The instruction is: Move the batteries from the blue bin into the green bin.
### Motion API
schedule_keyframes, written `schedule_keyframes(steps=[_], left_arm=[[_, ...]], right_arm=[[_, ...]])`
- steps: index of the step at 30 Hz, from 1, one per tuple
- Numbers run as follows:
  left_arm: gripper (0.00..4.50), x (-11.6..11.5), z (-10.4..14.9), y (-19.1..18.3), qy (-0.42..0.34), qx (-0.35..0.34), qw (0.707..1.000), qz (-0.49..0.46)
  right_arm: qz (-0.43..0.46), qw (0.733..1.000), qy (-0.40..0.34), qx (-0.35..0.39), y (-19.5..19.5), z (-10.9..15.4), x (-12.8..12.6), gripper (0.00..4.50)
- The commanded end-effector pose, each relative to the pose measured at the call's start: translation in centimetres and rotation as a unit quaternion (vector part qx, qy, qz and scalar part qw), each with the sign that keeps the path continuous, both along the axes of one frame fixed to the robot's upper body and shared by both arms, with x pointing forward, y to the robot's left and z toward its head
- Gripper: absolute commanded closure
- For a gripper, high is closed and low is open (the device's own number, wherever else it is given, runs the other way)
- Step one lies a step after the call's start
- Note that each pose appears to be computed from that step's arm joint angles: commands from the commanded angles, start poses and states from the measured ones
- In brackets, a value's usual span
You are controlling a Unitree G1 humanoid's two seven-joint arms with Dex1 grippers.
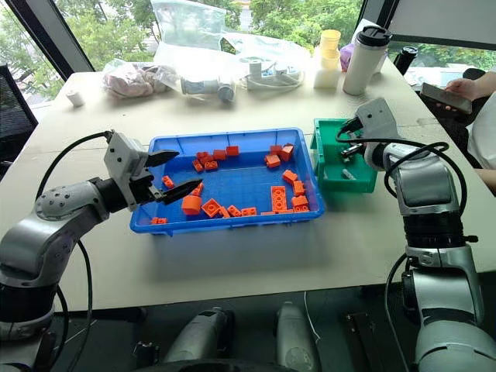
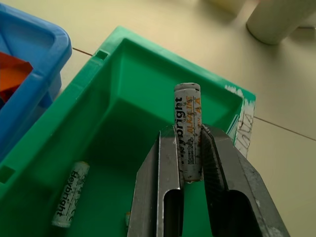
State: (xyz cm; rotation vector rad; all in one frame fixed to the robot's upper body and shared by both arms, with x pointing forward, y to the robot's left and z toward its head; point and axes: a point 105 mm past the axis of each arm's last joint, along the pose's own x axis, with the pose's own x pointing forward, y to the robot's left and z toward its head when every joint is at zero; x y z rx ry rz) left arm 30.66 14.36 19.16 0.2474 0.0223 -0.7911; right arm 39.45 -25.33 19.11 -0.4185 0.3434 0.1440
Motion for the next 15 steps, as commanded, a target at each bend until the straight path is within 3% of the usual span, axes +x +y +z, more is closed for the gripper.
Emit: schedule_keyframes(steps=[1, 7, 11, 15], left_arm=[[0.0, 0.0, 1.3, 0.0, -0.022, -0.004, 1.0, -0.007], [0.0, 0.1, 1.5, 0.1, -0.021, -0.005, 1.0, -0.008], [0.0, 0.0, 1.6, 0.1, -0.02, -0.003, 1.0, -0.011], [0.0, -0.2, 1.7, 0.7, -0.016, 0.004, 1.0, -0.01]], right_arm=[[0.016, 0.999, -0.038, 0.003, 0.7, 2.1, -0.5, 3.04], [0.021, 0.998, -0.059, 0.0, 0.8, 3.4, -0.6, 0.05], [0.105, 0.99, -0.087, 0.037, 3.7, 6.0, -1.6, 0.05], [0.212, 0.974, -0.061, 0.058, 6.7, 5.8, -3.8, 0.05]])
